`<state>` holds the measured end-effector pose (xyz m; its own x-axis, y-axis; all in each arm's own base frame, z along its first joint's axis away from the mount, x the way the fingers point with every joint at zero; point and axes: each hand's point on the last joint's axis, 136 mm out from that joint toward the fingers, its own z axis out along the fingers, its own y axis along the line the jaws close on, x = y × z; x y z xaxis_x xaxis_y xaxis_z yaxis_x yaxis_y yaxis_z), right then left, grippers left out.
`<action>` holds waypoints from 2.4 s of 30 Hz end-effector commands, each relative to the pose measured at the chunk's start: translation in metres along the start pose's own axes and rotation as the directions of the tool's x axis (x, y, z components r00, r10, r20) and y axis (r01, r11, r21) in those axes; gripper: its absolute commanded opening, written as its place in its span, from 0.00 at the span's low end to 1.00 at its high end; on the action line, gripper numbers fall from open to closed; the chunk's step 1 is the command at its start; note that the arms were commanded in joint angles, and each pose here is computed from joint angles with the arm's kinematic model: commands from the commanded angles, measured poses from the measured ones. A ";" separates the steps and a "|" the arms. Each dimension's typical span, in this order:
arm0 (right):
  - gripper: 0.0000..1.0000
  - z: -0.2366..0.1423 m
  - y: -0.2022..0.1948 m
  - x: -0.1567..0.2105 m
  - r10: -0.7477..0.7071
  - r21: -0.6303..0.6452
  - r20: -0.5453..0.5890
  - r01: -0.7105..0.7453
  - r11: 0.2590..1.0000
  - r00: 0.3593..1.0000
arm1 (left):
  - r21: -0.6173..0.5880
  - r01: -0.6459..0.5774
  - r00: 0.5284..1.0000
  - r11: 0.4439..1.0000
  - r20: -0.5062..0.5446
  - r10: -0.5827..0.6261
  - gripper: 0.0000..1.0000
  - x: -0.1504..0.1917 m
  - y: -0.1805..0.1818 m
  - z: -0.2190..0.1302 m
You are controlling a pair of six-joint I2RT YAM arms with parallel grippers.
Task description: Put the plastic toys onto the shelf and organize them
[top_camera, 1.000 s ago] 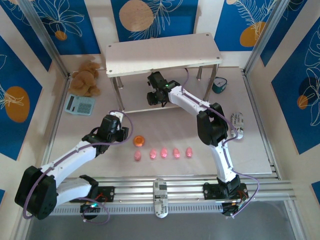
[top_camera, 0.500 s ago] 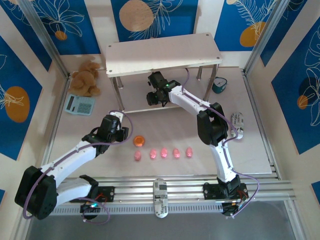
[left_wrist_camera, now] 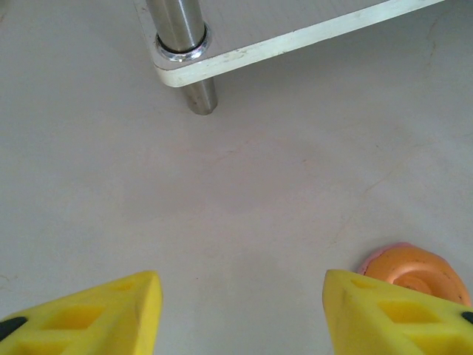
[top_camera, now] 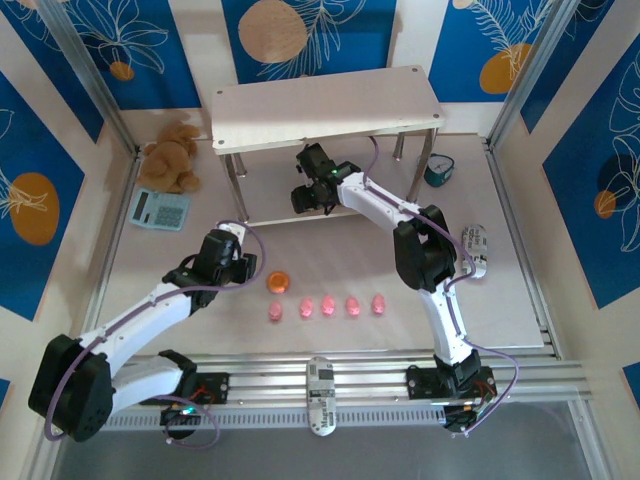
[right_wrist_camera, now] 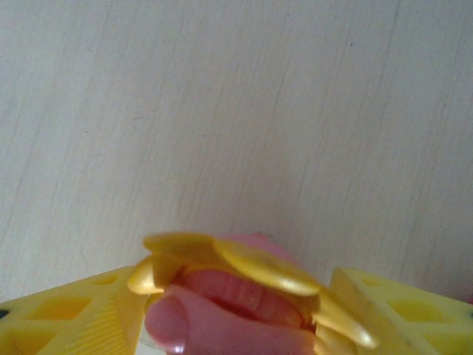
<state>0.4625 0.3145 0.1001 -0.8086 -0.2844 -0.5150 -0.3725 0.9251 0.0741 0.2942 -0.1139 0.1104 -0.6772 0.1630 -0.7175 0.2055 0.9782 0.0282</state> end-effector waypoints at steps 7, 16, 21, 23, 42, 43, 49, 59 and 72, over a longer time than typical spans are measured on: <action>0.78 -0.015 0.002 -0.002 -0.001 -0.004 0.029 0.001 1.000 1.000 | -0.016 -0.004 1.000 1.000 0.000 0.004 0.59 -0.002 0.006 -0.005; 0.80 -0.034 0.010 -0.006 -0.001 -0.027 0.068 0.003 1.000 0.998 | -0.015 -0.001 1.000 1.000 -0.004 0.000 0.59 0.000 0.006 -0.005; 0.80 -0.050 0.011 -0.004 0.008 -0.029 0.079 -0.006 1.000 0.997 | -0.012 0.002 1.000 1.000 -0.005 -0.002 0.60 0.001 0.006 -0.006; 0.80 -0.057 0.012 0.001 0.014 -0.034 0.077 -0.011 0.999 0.997 | -0.006 0.005 1.000 1.000 -0.008 -0.005 0.60 0.002 0.005 -0.006; 0.81 -0.179 -0.062 0.111 0.308 -0.065 0.019 -0.306 0.950 0.951 | 0.300 0.004 0.977 0.954 -0.204 0.060 0.66 0.047 -0.089 -0.007; 0.81 -0.182 -0.069 0.115 0.327 -0.067 0.023 -0.324 0.944 0.945 | 0.311 0.000 0.974 0.950 -0.213 0.070 0.67 0.049 -0.095 -0.006; 0.81 -0.195 -0.084 0.117 0.376 -0.098 0.074 -0.369 0.924 0.924 | 0.325 -0.001 0.971 0.946 -0.224 0.078 0.72 0.049 -0.109 0.007; 0.81 -0.197 -0.093 0.115 0.396 -0.123 0.096 -0.384 0.915 0.913 | 0.296 -0.013 0.938 0.955 -0.327 0.114 0.81 0.057 -0.118 0.035; 0.81 -0.189 -0.105 0.116 0.434 -0.145 0.088 -0.420 0.896 0.897 | 0.243 -0.042 0.897 0.969 -0.418 0.144 0.77 0.072 -0.111 0.045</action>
<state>0.3232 0.1317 0.1927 -0.8445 0.1651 -0.5095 -0.0427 0.9275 0.3713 0.2632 -0.2215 0.0316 -0.8562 0.3190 -0.4063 0.3985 0.9084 -0.1267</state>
